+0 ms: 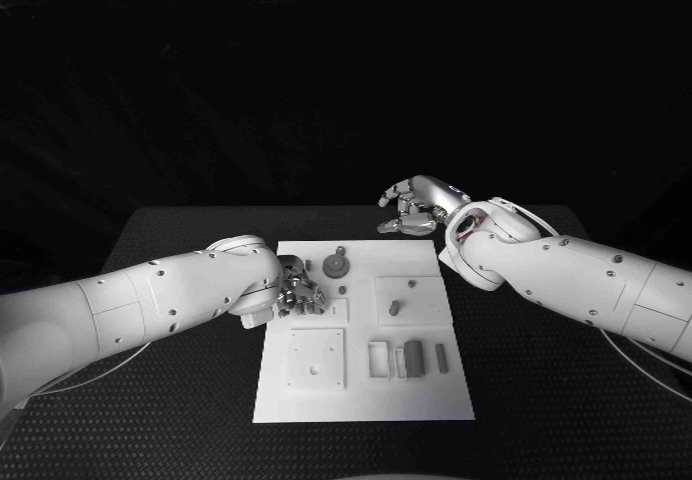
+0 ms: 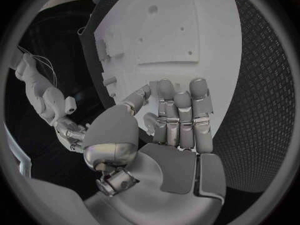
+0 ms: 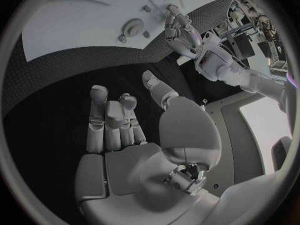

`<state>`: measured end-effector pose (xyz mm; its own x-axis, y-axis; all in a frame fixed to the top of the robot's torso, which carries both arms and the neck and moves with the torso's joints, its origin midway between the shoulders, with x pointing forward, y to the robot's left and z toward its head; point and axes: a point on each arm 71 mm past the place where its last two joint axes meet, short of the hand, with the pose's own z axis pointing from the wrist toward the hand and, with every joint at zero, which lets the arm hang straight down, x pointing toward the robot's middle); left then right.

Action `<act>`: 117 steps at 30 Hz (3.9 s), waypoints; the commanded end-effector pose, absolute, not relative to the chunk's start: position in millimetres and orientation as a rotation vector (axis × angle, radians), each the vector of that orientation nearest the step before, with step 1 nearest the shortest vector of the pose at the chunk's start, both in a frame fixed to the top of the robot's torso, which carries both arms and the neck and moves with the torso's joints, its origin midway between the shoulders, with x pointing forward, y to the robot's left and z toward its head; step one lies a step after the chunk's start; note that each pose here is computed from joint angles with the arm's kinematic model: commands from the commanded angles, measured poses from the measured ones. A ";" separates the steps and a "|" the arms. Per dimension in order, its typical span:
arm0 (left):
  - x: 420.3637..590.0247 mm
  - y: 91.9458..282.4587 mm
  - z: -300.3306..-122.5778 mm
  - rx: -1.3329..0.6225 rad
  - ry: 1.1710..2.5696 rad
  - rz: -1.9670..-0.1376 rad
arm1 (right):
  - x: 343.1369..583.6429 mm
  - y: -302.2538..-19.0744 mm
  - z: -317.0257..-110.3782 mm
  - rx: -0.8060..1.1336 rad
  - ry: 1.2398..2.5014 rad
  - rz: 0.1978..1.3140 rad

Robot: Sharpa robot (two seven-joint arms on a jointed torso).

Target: Assemble the parts on the task board

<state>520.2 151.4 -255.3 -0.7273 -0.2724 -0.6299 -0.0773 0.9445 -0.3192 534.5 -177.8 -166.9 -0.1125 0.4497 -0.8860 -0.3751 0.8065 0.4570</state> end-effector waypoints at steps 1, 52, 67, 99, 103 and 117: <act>520.9 156.2 -259.0 -0.264 2.359 -0.305 | 534.2 -176.7 -167.7 0.055 1.542 0.703; 526.2 143.0 -255.4 -0.170 2.292 -0.278 | 533.8 -175.8 -168.2 0.055 1.553 0.712; 525.2 141.1 -256.2 -0.167 2.304 -0.291 | 533.7 -176.7 -168.3 0.057 1.555 0.711; 517.8 148.7 -264.4 -0.420 2.458 -0.359 | 534.0 -177.8 -168.8 0.058 1.558 0.708; 517.9 148.5 -263.6 -0.381 2.443 -0.340 | 534.0 -177.8 -168.8 0.058 1.559 0.708; 521.2 153.4 -261.4 -0.335 2.390 -0.289 | 533.9 -177.9 -168.9 0.057 1.560 0.708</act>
<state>522.0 148.7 -256.9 -0.7306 -0.3585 -0.5811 -0.1723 0.9203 -0.3511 534.4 -178.9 -168.4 -0.1322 0.4490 -0.8837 -0.3685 0.8054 0.4643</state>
